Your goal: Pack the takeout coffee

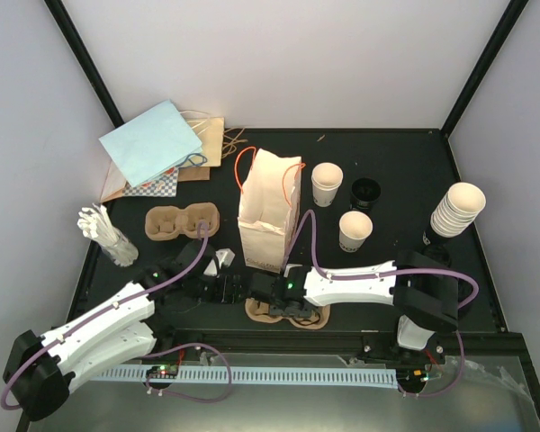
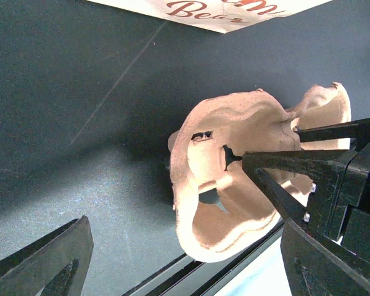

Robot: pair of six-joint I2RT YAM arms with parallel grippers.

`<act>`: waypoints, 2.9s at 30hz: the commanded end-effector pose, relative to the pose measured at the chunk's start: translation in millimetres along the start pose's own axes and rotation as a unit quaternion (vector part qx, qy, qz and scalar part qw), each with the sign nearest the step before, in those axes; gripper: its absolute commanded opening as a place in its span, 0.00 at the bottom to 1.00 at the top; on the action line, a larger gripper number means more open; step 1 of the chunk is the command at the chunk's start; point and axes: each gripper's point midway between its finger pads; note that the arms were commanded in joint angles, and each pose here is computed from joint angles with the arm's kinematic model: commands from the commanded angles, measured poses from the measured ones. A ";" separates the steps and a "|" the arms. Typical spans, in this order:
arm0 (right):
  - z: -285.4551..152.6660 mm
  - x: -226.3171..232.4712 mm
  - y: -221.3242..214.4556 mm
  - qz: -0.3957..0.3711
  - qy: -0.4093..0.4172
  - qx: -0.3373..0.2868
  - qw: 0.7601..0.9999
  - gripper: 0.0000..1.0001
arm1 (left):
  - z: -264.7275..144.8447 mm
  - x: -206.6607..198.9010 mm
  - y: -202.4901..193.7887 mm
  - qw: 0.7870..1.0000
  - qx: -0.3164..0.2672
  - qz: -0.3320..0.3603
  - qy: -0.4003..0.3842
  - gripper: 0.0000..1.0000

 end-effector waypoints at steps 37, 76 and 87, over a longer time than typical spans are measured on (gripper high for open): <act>-80.0 -4.7 27.7 -0.094 0.084 -0.061 0.990 0.70 | -56.8 -13.9 42.5 0.996 -0.079 0.024 0.041 0.86; -11.7 -0.5 3.4 0.000 0.011 0.000 1.000 0.47 | -43.1 -7.3 27.9 0.998 -0.050 0.019 0.028 0.86; -43.8 1.0 6.8 -0.042 0.037 -0.018 0.998 0.45 | -45.4 -8.5 29.4 0.998 -0.052 0.019 0.029 0.86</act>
Point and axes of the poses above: each gripper's point midway between its finger pads, its own z axis out along the fingers, its own x axis along the line the jaws close on, y = z × x, and after that the axes turned 3 degrees about z, right-handed
